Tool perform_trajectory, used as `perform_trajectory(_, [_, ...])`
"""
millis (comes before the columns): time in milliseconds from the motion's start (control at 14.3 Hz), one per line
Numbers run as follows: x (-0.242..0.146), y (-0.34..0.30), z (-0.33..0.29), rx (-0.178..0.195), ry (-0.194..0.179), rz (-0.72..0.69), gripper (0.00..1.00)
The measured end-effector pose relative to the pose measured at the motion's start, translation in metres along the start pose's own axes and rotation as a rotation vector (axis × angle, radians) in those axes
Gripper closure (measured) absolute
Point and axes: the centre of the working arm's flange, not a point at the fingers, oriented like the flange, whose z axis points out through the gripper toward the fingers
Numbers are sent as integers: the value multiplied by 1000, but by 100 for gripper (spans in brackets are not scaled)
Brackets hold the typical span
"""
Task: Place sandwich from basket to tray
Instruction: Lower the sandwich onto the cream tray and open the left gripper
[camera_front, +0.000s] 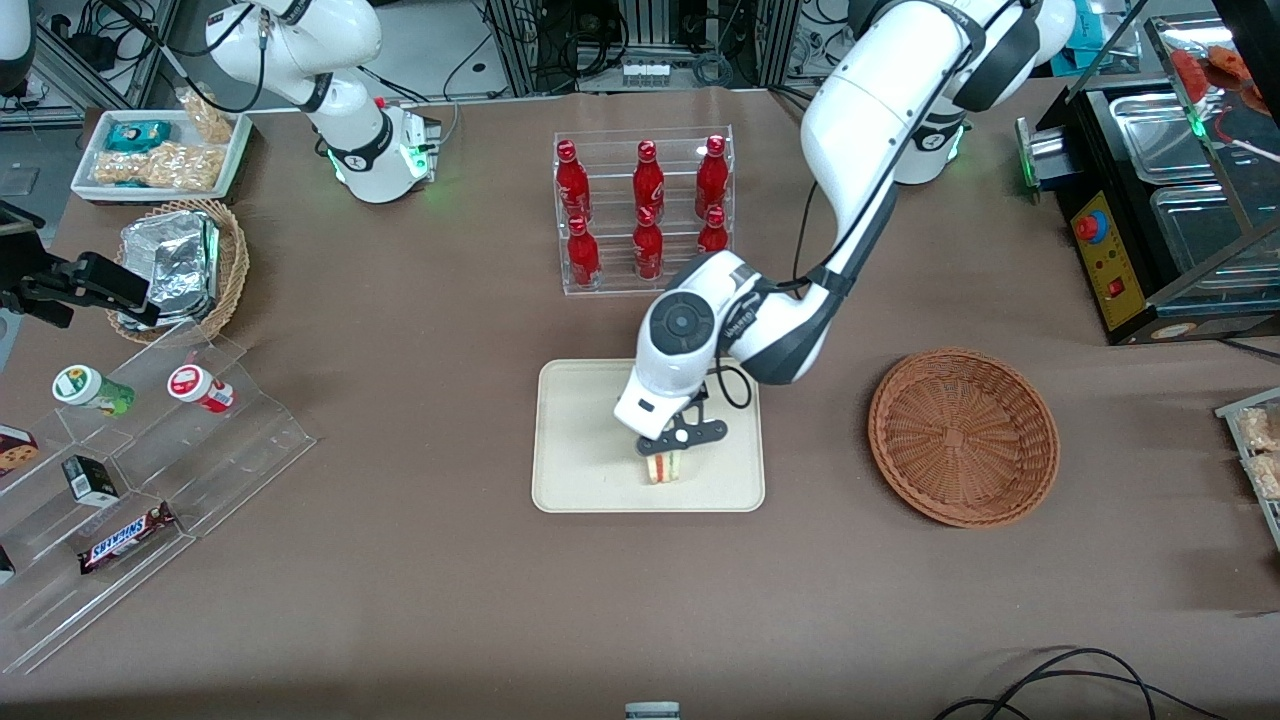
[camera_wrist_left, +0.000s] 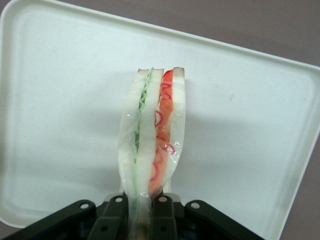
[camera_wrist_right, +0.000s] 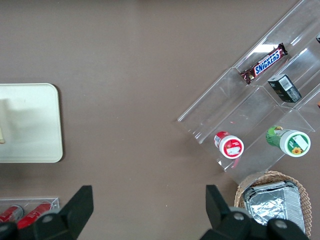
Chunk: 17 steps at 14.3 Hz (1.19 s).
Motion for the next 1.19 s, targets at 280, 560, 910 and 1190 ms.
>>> perform_trajectory(280, [-2, 1, 3, 3, -4, 35, 85])
perform_trajectory(560, [-1, 1, 16, -4, -1, 36, 62])
perform_trajectory(910, [2, 9, -44, -40, 42, 44, 15])
perform_trajectory(1190, [-4, -12, -153, 29, 64, 27, 0])
